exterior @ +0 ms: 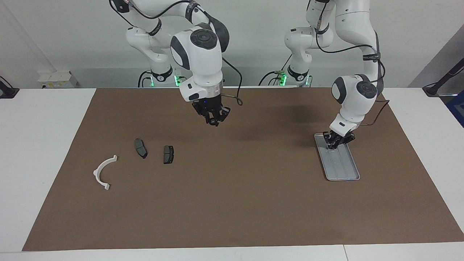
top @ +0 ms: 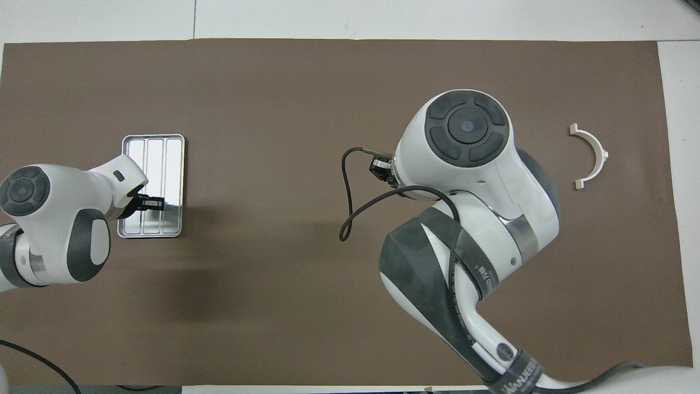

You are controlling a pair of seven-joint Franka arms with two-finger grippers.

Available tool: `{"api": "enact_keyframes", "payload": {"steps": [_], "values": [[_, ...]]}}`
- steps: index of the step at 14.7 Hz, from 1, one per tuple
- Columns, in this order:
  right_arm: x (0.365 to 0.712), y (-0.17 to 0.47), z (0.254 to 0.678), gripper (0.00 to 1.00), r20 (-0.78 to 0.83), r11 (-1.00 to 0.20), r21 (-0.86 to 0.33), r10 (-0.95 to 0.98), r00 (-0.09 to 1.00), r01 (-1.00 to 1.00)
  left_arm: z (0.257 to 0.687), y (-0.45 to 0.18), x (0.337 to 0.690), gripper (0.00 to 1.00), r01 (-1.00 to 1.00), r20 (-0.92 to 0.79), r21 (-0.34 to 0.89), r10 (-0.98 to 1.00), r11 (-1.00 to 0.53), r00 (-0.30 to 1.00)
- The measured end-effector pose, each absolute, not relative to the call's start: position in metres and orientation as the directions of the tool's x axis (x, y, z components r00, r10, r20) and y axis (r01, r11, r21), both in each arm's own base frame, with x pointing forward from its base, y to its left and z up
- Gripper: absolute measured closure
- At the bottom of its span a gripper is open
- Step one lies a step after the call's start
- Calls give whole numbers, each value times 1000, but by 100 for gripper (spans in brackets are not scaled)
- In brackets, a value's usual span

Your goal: Pick bearing gear from pile to tray

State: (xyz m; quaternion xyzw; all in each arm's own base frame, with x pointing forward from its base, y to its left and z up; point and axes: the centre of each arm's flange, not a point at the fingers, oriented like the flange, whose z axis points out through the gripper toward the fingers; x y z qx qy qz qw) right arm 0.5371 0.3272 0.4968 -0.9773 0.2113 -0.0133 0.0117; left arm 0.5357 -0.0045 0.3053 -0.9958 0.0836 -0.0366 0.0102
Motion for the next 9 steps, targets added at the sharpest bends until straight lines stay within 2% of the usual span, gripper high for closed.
{"api": "enact_keyframes", "payload": {"steps": [3,4,9], "values": [[514,368,484,64,19,-896,-54,-442,897,-441,305,-4,536,38,-165,71,-27,-167,-986,983],[508,379,476,64,12,-891,-57,-451,892,-450,305,-3,536,31,-164,72,-27,-165,-986,984],[504,396,429,64,-2,-884,-45,-466,885,-466,312,-1,541,30,-160,89,-30,-162,-987,983]]}}
